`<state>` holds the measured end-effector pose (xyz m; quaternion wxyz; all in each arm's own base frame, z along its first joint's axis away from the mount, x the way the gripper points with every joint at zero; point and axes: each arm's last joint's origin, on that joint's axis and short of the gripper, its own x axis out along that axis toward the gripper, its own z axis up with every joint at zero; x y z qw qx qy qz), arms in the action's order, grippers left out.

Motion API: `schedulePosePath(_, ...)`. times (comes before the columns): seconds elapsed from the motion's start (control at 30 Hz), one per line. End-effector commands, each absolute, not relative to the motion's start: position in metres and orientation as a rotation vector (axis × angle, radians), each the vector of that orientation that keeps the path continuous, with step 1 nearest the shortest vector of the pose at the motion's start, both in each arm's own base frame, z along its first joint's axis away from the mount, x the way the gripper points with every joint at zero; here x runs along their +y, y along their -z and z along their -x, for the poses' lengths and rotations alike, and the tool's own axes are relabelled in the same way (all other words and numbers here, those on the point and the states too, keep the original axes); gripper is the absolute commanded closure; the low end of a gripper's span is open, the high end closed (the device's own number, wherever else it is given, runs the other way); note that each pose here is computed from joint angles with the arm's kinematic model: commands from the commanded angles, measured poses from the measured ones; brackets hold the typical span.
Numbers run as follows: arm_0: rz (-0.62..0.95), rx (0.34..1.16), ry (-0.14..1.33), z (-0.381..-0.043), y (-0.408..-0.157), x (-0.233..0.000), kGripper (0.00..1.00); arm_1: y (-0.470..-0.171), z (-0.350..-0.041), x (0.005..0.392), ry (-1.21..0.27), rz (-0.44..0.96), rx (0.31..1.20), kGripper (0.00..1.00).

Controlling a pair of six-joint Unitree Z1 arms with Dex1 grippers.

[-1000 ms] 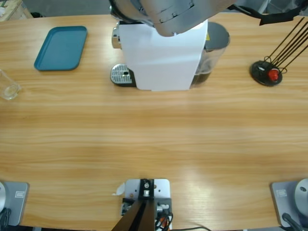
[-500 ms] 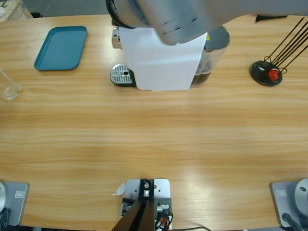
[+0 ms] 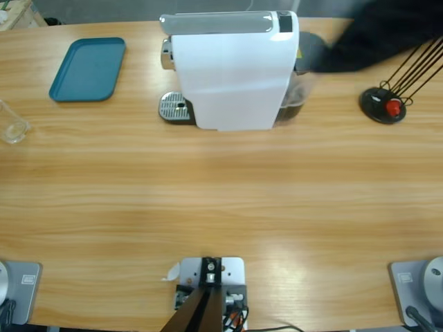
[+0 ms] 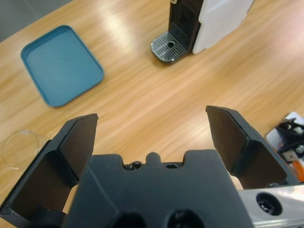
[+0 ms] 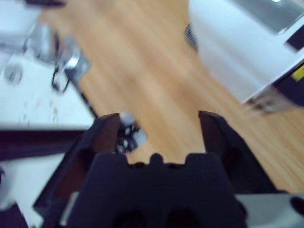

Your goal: Pour coffee

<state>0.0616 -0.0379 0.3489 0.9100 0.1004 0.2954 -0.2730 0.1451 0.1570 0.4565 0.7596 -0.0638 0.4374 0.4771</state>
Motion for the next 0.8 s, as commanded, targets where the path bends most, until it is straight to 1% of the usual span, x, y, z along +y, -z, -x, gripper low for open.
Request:
schedulePosePath(0.03, -0.194, 0.747, 0.246, -0.066, -0.358, -0.02, 0.0, -0.43, -0.131, 0.135, -1.013, 0.187, 0.939, 0.0)
schedulePosePath(0.07, -0.197, 0.773, 0.163, -0.069, -0.36, -0.016, 0.0, -0.427, -0.132, 0.136, -1.013, 0.187, 0.939, 0.0)
schedulePosePath(0.1, -0.203, 0.819, 0.075, -0.075, -0.361, -0.012, 0.0, -0.424, -0.133, 0.138, -1.013, 0.187, 0.941, 0.0)
schedulePosePath(0.2, -0.167, 0.879, -0.021, -0.093, -0.357, -0.009, 0.0, -0.418, -0.135, 0.139, -1.011, 0.189, 0.95, 0.0)
schedulePosePath(0.23, -0.155, 0.879, -0.048, -0.1, -0.355, -0.008, 0.0, -0.416, -0.136, 0.14, -1.011, 0.189, 0.952, 0.0)
schedulePosePath(0.3, -0.14, 0.852, -0.09, -0.112, -0.349, -0.007, 0.0, -0.413, -0.138, 0.141, -1.009, 0.191, 0.953, 0.0)
schedulePosePath(0.37, -0.152, 0.83, -0.097, -0.125, -0.332, -0.008, 0.003, -0.409, -0.143, 0.143, -0.998, 0.191, 0.958, 0.0)
schedulePosePath(0.47, -0.143, 0.875, -0.162, -0.142, -0.308, 0.0, 0.007, -0.402, -0.154, 0.147, -0.978, 0.186, 0.981, 0.0)
schedulePosePath(0.57, -0.115, 0.85, -0.225, -0.154, -0.304, 0.009, 0.004, -0.394, -0.168, 0.151, -0.962, 0.182, 0.998, 0.0)
schedulePosePath(0.67, -0.201, 0.835, -0.289, -0.166, -0.304, 0.015, 0.004, -0.386, -0.181, 0.155, -0.949, 0.174, 1.017, 0.0)
schedulePosePath(0.8, -0.233, 0.864, -0.301, -0.186, -0.294, 0.016, 0.011, -0.374, -0.195, 0.163, -0.95, 0.166, 1.032, 0.0)
